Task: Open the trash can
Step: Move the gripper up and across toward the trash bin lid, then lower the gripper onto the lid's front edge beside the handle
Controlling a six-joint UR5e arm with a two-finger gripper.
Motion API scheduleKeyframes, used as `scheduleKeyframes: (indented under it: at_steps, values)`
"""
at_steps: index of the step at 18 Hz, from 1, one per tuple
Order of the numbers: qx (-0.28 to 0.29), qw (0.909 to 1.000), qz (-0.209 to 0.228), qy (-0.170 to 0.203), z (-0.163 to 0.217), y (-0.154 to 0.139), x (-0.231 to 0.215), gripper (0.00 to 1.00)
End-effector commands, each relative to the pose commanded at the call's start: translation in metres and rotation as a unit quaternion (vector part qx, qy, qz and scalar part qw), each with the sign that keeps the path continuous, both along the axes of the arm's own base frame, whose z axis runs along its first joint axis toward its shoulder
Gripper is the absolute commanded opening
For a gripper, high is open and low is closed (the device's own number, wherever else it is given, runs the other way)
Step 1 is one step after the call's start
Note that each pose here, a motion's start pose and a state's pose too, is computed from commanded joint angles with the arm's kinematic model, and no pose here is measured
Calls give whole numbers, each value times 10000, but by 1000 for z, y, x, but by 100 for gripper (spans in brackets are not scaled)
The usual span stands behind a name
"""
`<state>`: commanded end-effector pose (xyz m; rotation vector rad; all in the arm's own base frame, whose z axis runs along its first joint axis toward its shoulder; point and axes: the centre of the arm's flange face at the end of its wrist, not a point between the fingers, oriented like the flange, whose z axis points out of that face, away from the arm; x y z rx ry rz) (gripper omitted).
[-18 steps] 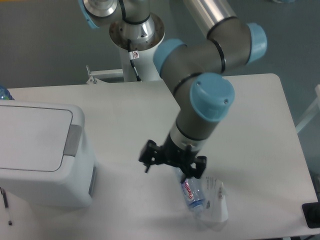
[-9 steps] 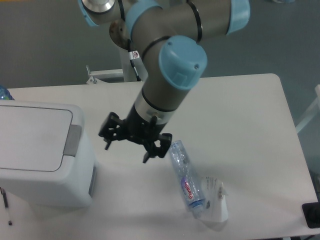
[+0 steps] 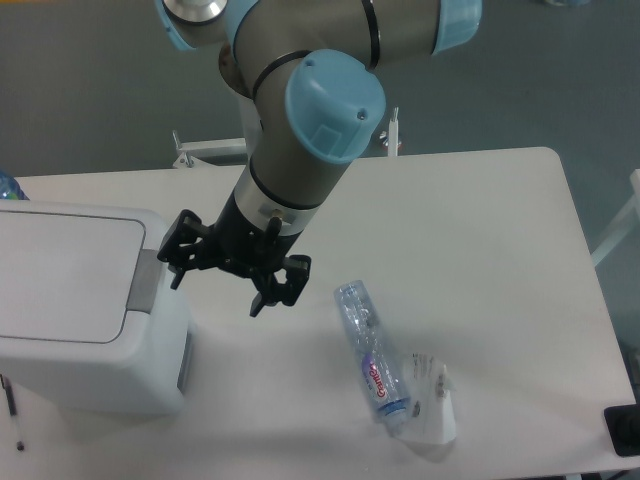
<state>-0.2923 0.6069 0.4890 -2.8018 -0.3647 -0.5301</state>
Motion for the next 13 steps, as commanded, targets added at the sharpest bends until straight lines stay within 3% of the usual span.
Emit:
scheduleKeyframes:
  at_steps: [13]
  values:
    - [-247, 9996, 62, -149, -13, 8, 17, 100]
